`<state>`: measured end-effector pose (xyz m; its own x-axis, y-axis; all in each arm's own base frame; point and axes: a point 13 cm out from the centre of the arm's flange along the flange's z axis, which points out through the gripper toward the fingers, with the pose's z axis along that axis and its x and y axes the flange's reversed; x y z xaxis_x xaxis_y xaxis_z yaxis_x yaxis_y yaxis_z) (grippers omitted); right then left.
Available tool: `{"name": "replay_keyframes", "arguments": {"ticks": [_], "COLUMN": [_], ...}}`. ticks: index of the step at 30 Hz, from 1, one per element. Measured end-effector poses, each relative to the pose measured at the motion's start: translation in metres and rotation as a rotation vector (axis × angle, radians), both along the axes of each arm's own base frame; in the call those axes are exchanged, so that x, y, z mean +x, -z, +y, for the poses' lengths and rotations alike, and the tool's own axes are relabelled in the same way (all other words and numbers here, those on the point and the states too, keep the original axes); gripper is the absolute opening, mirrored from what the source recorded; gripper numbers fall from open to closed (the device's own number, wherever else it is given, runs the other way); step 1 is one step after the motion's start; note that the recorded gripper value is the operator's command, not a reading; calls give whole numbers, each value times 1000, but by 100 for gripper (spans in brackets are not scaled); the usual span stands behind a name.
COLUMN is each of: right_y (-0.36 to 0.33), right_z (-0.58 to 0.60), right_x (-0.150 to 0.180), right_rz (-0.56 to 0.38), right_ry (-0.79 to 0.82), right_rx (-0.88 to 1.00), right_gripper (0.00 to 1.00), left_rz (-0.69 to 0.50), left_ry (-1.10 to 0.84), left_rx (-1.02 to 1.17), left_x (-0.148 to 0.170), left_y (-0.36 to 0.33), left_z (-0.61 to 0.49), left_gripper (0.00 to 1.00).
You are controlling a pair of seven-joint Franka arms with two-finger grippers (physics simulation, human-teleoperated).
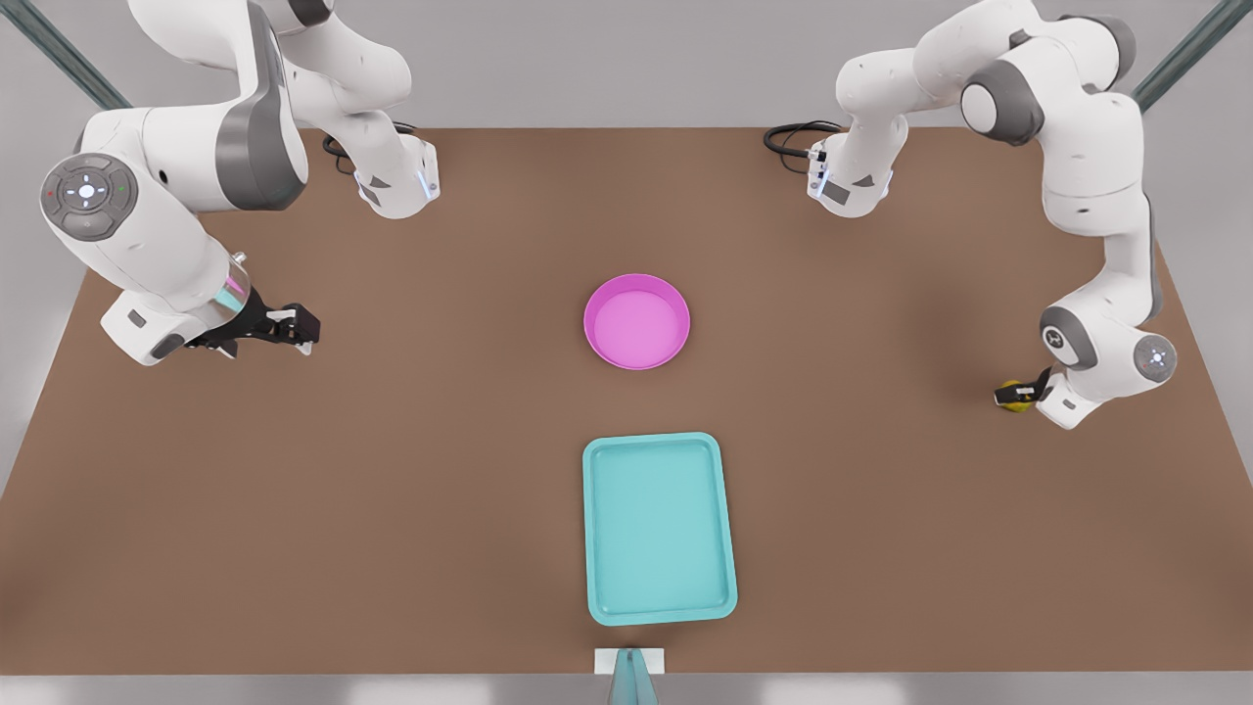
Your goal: Place the orange on the plate with the left arm and the plate on the tray with the right arm
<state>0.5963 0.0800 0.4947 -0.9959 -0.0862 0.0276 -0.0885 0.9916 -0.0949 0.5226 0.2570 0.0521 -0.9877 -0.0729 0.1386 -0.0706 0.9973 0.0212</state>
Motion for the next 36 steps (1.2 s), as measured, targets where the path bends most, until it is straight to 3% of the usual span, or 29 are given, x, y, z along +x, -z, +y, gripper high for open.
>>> {"name": "replay_keyframes", "arguments": {"ticks": [7, 11, 18, 22, 24, 25, 27, 30, 33, 36], "right_y": [1, 0, 0, 0, 1, 1, 5, 11, 24, 72], "right_z": [-1, -1, -1, -2, -2, -3, -4, 1, 17, 47], "right_x": [0, 0, 0, 0, -1, -1, -2, -2, -6, -26], "right_rz": [1, 1, 0, 1, 5, 9, 18, 36, 72, 202], "right_ry": [1, 0, 0, 1, 1, 3, 5, -1, -28, -76], "right_rx": [0, 0, 0, 0, -1, -1, -1, 0, -3, -5], "right_gripper": [100, 100, 100, 100, 100, 100, 100, 100, 100, 100], "left_rz": [7, 5, -13, -41, -66, -59, -38, 22, 116, 221], "left_ry": [33, 46, 77, 278, 446, 553, 734, 838, 812, 722], "left_rx": [-7, -7, -18, -59, -70, -76, -109, -179, -160, -96], "left_x": [-3, -2, 12, 67, 102, 99, 59, -34, -106, -141], "left_y": [16, 19, -10, -77, -118, -127, -132, -133, -120, -82], "left_z": [-1, -1, -17, -161, -288, -375, -549, -707, -760, -760], "left_gripper": [100, 66, 65, 65, 65, 65, 65, 65, 65, 66]}}
